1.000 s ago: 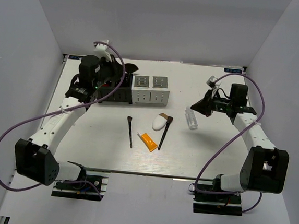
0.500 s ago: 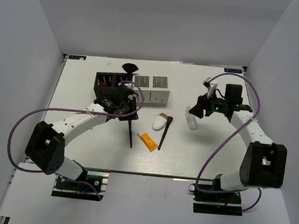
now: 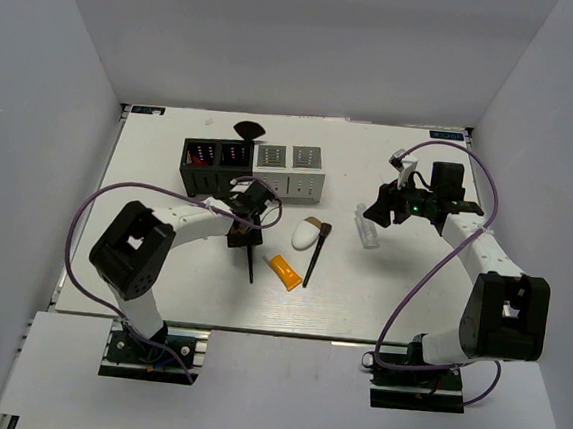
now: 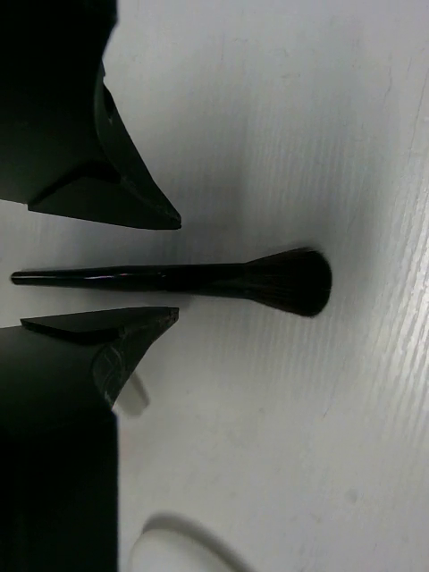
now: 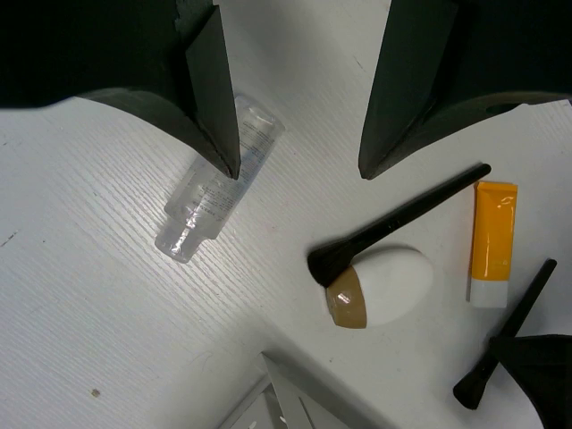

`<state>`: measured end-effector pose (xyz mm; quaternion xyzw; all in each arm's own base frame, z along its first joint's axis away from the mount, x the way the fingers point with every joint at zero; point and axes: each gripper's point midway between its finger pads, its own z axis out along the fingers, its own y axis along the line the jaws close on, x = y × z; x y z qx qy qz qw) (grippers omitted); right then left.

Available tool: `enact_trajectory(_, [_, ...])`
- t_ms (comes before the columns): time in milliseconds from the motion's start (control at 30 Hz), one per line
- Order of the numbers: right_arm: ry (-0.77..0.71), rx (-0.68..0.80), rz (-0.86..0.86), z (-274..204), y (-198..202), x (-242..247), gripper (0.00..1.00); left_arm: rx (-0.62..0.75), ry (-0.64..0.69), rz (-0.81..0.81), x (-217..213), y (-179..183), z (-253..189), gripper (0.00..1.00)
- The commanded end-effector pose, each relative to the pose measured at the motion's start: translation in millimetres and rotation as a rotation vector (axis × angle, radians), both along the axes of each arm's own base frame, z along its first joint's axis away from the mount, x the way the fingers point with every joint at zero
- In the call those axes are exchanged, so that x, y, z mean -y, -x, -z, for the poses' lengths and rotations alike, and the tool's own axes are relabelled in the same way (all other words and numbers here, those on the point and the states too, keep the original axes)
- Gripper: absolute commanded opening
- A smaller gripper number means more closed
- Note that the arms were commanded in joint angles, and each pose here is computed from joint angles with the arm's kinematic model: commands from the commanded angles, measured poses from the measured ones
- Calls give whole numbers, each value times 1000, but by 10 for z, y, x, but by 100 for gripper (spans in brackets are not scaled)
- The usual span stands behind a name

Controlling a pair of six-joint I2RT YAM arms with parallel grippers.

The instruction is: Organize the makeup

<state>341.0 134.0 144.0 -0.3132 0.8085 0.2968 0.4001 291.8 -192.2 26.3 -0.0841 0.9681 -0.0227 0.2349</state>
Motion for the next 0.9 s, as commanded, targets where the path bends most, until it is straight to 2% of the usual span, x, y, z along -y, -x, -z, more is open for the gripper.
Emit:
enact_trajectory(0, [-6, 29, 3, -95, 4, -1, 62, 59, -30, -29, 9, -185, -61, 51])
enact_trajectory(300, [-5, 26, 3, -78, 0, -1, 61, 66, -47, -2, 26, -242, 59, 47])
enact_trajectory(400, [-6, 27, 3, -81, -10, -1, 61, 48, -51, 4, 20, -208, 118, 39])
enact_trajectory(667, [-13, 21, -5, -78, 11, -7, 61, 4, -87, 61, -106, 33, 179, 7])
enact_trajectory(767, [-16, 21, -17, -79, 28, -18, 61, 106, 16, 99, 20, -26, -226, 0])
enact_trajectory(833, [-17, 22, -24, -74, 39, -27, 61, 196, 87, 121, 102, -91, -549, 0])
enact_trajectory(867, [-18, 19, -25, -68, 47, -29, 60, 283, 146, 128, 136, -121, -894, 0])
